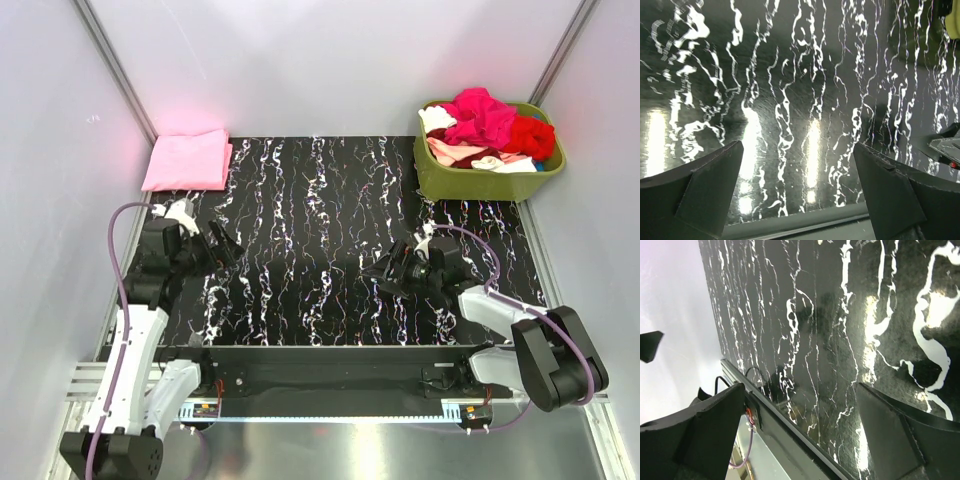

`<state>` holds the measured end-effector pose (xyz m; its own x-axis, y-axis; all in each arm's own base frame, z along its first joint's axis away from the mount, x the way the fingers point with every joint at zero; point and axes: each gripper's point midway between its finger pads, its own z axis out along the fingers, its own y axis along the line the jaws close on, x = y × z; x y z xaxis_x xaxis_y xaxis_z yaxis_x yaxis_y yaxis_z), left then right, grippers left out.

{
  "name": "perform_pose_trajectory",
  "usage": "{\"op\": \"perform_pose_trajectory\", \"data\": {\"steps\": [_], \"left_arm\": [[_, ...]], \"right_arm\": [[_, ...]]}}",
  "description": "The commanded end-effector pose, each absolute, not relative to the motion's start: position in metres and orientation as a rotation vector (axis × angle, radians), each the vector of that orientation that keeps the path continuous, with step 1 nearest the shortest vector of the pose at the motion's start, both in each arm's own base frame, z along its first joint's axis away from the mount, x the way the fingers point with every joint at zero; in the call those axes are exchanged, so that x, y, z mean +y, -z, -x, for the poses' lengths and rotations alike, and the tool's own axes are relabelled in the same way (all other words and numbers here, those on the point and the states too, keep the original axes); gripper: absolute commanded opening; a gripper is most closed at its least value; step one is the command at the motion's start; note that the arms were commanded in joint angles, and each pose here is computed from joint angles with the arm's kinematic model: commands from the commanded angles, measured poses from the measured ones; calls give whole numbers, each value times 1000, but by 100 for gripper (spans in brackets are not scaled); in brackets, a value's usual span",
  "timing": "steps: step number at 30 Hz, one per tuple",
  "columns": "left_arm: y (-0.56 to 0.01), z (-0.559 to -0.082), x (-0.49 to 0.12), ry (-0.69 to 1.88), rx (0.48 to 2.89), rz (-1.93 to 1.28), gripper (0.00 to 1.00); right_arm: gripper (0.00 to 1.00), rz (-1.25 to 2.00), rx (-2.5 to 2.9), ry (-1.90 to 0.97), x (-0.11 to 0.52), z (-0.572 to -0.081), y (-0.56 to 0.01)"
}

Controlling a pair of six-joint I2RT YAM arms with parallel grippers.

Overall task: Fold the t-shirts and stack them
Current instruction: Grab the tshirt from the pile

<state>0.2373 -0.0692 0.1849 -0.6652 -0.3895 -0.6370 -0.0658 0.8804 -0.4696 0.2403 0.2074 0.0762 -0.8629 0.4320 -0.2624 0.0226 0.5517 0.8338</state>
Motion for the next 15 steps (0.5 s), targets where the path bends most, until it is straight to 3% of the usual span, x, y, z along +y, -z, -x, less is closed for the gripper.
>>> {"op": "perform_pose_trajectory", "data": {"steps": [1, 8, 15], "left_arm": [[-204, -239, -54, 432, 2166, 302, 99], [-210, -233, -42, 314, 2142, 308, 99], [-210, -235, -41, 294, 2125, 313, 99]], "right_arm": [[100, -314, 2339, -1255, 212, -245, -84], [100, -314, 2271, -1181, 203, -252, -121], [100, -277, 1967, -612, 139, -343, -307]]}}
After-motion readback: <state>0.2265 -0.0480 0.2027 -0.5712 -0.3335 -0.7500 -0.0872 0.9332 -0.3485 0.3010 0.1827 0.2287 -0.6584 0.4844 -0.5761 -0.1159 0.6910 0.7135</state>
